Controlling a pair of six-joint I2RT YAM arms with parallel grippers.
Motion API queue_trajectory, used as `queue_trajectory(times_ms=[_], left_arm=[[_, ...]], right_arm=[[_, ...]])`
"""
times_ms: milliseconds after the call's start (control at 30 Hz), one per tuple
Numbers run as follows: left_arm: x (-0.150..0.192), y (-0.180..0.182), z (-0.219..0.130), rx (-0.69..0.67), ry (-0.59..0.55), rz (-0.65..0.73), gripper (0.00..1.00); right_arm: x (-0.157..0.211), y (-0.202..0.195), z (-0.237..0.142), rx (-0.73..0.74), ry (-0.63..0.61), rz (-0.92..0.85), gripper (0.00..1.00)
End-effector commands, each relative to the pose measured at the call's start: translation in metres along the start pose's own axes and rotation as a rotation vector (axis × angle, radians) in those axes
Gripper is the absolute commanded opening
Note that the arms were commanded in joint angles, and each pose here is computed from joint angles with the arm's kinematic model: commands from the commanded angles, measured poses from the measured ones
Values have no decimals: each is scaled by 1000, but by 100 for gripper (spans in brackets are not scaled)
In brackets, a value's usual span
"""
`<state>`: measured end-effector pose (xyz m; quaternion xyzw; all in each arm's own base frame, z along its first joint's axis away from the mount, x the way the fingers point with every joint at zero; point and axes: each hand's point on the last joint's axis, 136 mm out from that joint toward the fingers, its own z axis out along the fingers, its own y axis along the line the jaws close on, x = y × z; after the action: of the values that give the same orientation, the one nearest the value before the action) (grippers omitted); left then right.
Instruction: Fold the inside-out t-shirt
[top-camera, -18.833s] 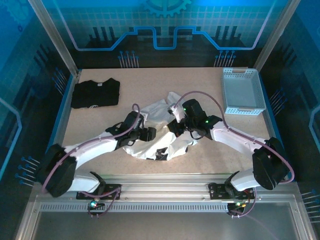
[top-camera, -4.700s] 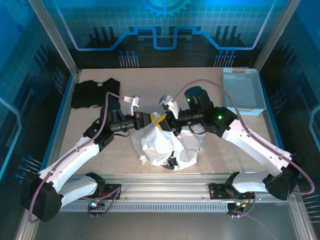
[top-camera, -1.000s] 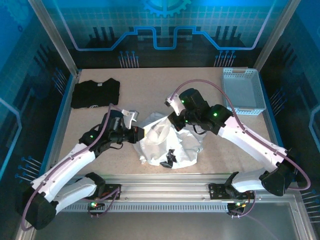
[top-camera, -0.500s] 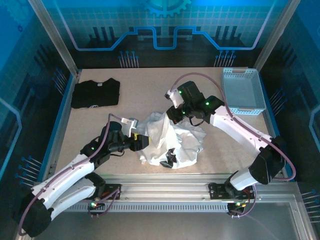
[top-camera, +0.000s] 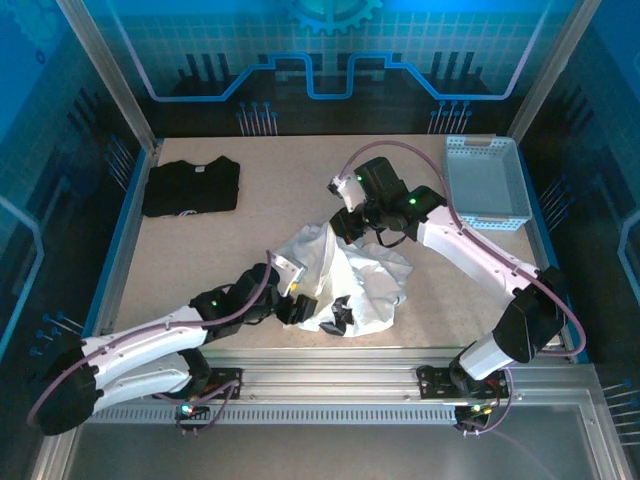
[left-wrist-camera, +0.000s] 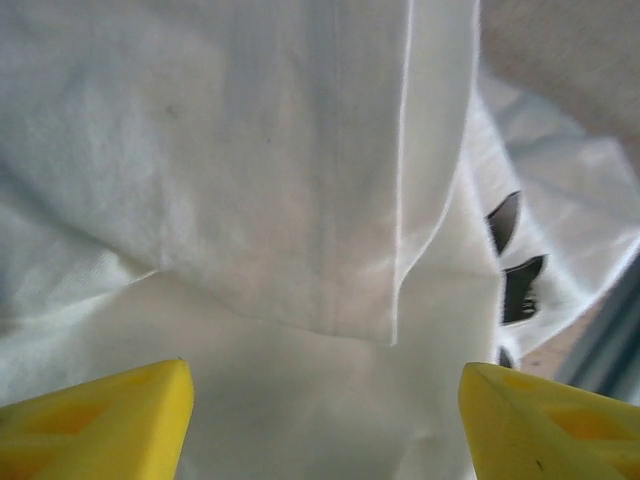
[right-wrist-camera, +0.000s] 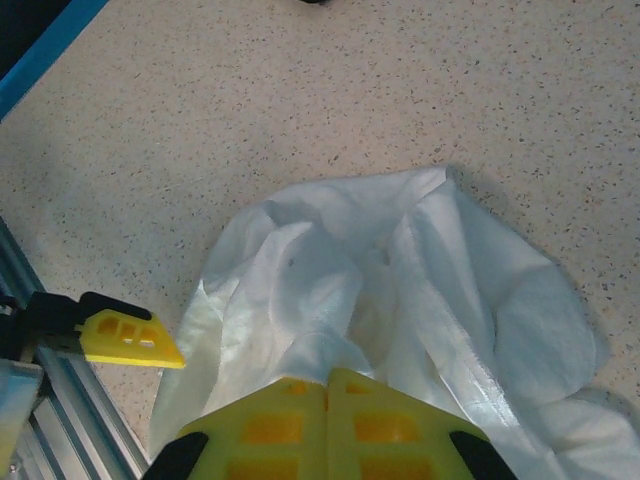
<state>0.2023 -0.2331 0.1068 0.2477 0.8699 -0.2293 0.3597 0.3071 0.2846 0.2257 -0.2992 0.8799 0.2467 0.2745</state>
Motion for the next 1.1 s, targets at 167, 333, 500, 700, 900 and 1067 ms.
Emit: queue_trajectory(times_ms=[167,333,500,700,900,1067], left_arm=[[-12,15,4,-236,-38,246,78],[-20,15,13,-300,-61,361,82],[-31,11,20,-327,-80,446,85],[-40,-1,26,-307,-122,491,78],[-47,-5,27,-302,-151,478,42],[-52,3,15,-338,-182,428,6]], right_arm=[[-9,1,-5,-33,-20,5,0],[-8,1,-3,-41,-21,10,0],[-7,0,-4,-42,-25,17,0],[-7,-1,-3,-51,-25,24,0],[-6,-1,-3,-51,-26,25,0],[-7,-1,-3,-57,-34,43,0]])
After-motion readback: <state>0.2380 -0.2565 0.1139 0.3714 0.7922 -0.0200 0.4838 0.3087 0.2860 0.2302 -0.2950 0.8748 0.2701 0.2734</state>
